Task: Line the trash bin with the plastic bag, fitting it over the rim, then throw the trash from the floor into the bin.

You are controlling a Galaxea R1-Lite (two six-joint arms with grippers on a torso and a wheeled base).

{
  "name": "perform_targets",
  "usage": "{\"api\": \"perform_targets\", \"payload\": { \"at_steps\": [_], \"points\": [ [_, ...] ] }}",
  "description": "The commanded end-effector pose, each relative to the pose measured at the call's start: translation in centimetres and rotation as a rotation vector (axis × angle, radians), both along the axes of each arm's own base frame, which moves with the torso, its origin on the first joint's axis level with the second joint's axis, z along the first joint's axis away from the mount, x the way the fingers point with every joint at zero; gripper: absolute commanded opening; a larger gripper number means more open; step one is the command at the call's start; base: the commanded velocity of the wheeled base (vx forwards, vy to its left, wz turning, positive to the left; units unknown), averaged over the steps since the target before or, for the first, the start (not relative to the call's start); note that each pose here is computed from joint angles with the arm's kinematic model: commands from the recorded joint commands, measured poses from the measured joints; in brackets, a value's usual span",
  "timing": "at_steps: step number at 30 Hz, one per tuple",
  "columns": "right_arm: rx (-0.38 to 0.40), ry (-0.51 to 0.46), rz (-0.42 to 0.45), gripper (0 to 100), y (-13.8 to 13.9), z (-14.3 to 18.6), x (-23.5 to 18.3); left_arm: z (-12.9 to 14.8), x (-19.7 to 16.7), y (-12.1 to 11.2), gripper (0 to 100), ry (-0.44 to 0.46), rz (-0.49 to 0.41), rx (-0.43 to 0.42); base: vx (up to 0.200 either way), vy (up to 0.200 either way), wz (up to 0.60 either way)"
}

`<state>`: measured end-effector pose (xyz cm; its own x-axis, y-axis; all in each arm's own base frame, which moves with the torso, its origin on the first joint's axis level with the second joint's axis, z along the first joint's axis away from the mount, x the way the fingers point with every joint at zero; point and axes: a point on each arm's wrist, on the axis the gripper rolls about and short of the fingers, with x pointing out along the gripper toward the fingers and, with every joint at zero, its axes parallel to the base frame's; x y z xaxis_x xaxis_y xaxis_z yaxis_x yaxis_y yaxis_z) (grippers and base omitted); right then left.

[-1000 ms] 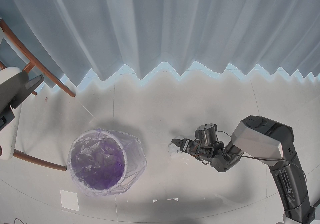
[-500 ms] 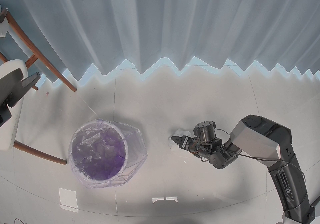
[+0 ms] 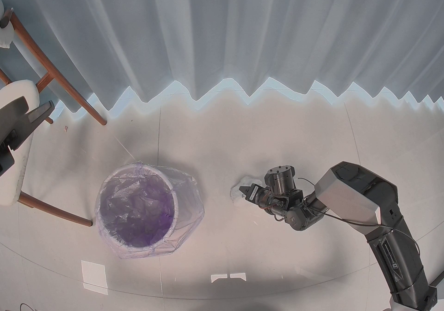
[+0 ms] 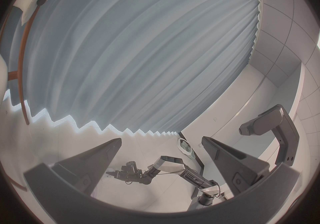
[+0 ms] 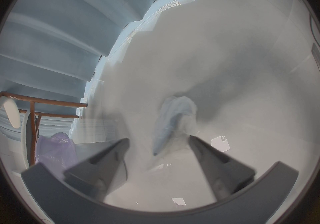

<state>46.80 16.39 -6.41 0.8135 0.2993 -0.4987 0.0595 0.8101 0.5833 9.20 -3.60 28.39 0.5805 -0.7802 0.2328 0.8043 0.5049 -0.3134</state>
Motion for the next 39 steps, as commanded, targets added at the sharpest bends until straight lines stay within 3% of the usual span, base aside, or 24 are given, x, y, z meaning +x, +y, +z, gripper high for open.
{"api": "perform_targets", "payload": {
  "at_steps": [1,11,14,17,19,21,24,28,33,39],
  "points": [
    [-0.011,0.025,-0.020,0,-0.6,-0.6,0.3,0.0,0.0,0.0,100,-0.001,0.000,-0.001,0.000,0.000,0.00],
    [-0.007,0.034,-0.042,0,-0.7,-0.5,0.2,-0.1,0.1,0.1,100,0.004,0.010,0.000,0.000,0.000,0.00],
    [0.012,-0.004,-0.043,0,-0.7,2.0,0.1,-0.1,0.0,0.1,100,0.005,0.009,0.001,0.000,0.000,0.00],
    [0.045,-0.042,-0.033,0,-0.6,6.6,-1.4,-0.3,0.0,0.0,100,0.010,0.005,0.003,0.000,0.000,0.00],
    [0.044,-0.048,-0.030,0,-0.7,7.4,-1.8,-0.4,0.0,0.0,100,0.013,0.003,0.003,0.000,0.000,0.00],
    [0.062,-0.107,-0.004,0,-0.5,11.2,-4.4,-0.7,0.0,0.0,100,0.024,-0.001,0.007,0.000,0.000,0.00],
    [0.055,-0.169,0.041,0,-0.8,14.1,-7.6,-1.4,0.3,-0.1,100,0.035,0.001,0.024,0.000,0.000,0.00],
    [0.059,-0.232,0.079,0,-1.7,16.5,-11.7,-1.8,0.4,-0.1,100,0.026,0.006,0.047,0.000,0.000,0.00],
    [0.143,-0.301,0.207,0,-3.5,19.3,-16.9,-2.1,0.6,-0.2,100,0.038,0.008,0.051,0.000,0.000,0.00],
    [0.222,-0.417,0.259,0,-4.3,22.1,-19.1,-2.7,1.0,-0.4,100,0.070,-0.007,0.059,0.000,0.000,0.00]
  ]
}}
